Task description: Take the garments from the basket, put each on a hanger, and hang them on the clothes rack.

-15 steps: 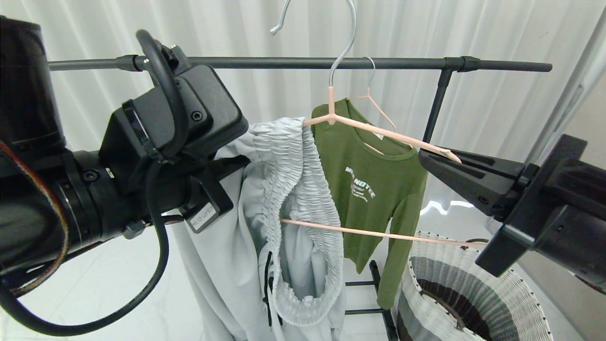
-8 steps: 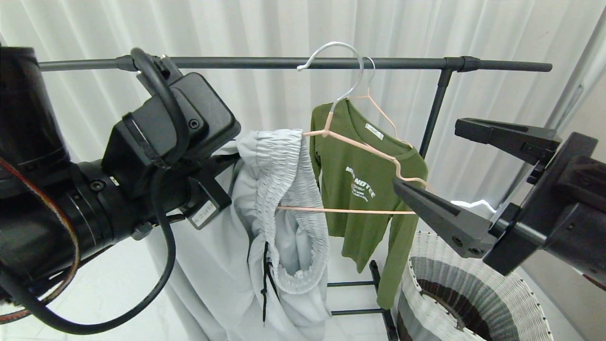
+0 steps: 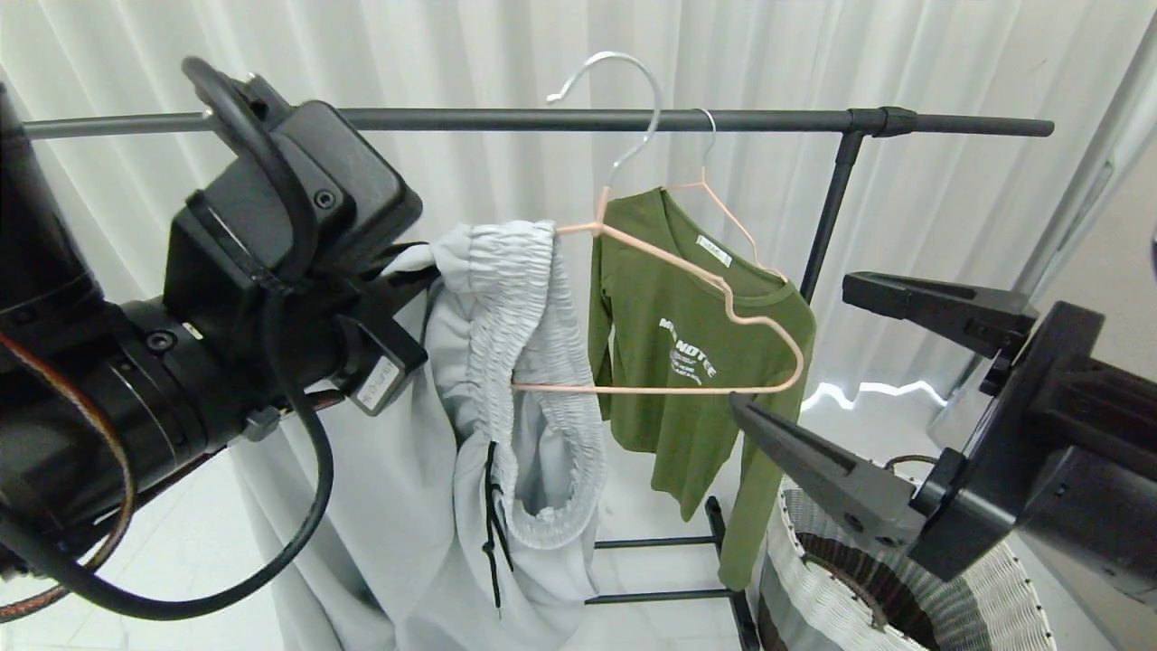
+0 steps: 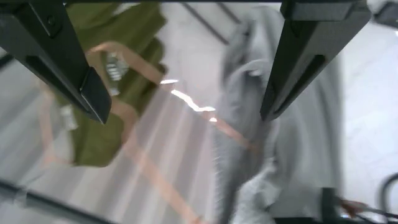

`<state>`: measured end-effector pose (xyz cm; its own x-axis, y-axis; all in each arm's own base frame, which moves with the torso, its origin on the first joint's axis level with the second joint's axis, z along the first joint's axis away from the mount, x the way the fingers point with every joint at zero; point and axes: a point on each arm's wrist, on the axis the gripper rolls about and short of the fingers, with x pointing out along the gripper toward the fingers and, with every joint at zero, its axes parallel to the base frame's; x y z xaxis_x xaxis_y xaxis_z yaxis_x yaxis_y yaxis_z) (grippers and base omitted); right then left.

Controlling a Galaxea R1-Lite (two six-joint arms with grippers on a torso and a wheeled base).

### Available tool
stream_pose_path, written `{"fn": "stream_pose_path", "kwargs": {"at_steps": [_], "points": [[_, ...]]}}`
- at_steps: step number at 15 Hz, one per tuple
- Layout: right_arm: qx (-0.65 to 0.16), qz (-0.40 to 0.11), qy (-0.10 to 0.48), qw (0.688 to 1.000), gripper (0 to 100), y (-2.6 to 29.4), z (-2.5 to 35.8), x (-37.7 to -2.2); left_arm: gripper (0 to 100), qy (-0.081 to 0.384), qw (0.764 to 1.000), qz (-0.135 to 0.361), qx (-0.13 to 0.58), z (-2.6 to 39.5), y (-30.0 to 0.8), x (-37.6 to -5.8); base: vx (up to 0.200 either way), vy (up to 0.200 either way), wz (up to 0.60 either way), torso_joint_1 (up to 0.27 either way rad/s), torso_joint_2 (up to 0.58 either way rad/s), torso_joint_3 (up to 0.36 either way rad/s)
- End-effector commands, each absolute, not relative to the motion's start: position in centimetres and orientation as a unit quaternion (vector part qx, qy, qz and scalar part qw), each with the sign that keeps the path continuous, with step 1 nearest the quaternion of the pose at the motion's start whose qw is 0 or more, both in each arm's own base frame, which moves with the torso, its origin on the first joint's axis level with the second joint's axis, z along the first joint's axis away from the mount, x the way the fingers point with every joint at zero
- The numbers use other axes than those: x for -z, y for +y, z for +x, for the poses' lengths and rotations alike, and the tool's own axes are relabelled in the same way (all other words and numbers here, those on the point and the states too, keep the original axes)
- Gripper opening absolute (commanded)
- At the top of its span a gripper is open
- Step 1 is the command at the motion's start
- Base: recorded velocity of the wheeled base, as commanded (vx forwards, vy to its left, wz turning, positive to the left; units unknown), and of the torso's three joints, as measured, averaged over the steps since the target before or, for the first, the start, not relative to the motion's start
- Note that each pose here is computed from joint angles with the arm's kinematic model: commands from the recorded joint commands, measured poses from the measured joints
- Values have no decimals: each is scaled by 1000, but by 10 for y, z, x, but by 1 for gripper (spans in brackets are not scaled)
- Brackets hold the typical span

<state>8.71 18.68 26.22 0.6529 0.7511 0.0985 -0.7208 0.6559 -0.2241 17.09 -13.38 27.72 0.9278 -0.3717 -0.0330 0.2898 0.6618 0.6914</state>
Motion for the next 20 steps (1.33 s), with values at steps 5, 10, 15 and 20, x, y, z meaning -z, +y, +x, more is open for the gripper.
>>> {"fn": "stream_pose_path", "kwargs": {"at_steps": [5, 10, 15, 20], "points": [[-437, -47, 13, 898, 100, 233, 93, -223, 0, -56, 945, 279, 160, 164, -129, -287, 0, 0, 0, 0, 0, 0], [-371, 24, 102, 923, 100, 260, 120, -192, 0, -83, 953, 240, 167, 157, -130, -295, 0, 0, 0, 0, 0, 0], [-321, 58, 122, 937, 100, 263, 143, -183, 0, -102, 953, 229, 168, 155, -132, -300, 0, 0, 0, 0, 0, 0], [-315, 59, 129, 938, 100, 268, 148, -176, 0, -109, 953, 223, 172, 151, -131, -303, 0, 0, 0, 0, 0, 0]]}}
